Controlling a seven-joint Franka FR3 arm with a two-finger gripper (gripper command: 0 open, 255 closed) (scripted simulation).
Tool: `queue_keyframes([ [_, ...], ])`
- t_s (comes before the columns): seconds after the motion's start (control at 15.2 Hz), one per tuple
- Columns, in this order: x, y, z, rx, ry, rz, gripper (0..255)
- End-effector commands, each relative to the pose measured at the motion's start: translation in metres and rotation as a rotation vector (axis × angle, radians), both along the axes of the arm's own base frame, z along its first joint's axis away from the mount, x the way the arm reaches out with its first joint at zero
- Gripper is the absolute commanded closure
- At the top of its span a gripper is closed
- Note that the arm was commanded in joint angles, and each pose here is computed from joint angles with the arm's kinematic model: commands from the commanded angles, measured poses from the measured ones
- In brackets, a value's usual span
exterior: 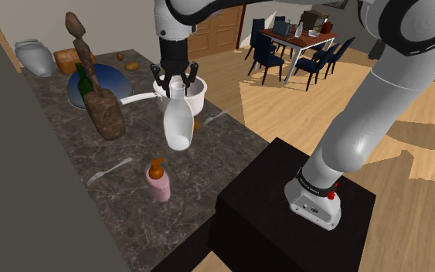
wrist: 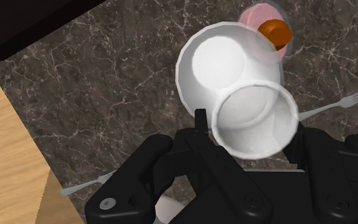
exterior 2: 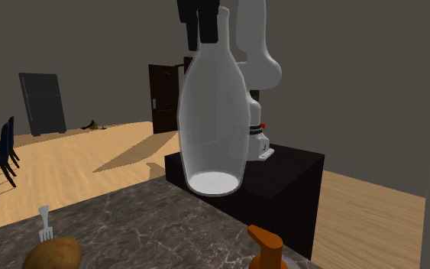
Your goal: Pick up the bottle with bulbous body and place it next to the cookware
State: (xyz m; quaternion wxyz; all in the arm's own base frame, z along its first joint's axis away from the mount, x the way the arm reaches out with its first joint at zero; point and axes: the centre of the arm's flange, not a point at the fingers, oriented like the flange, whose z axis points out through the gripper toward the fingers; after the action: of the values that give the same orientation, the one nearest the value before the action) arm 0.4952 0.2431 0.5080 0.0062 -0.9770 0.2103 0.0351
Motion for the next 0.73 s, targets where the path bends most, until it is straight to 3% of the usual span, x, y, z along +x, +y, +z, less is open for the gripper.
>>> queue_keyframes([
  [0.0,0.000,0.000,0.010,0.000,0.000,0.000,255],
  [0.66,0.000,0.000,0.063,0.000,0.000,0.000,255],
])
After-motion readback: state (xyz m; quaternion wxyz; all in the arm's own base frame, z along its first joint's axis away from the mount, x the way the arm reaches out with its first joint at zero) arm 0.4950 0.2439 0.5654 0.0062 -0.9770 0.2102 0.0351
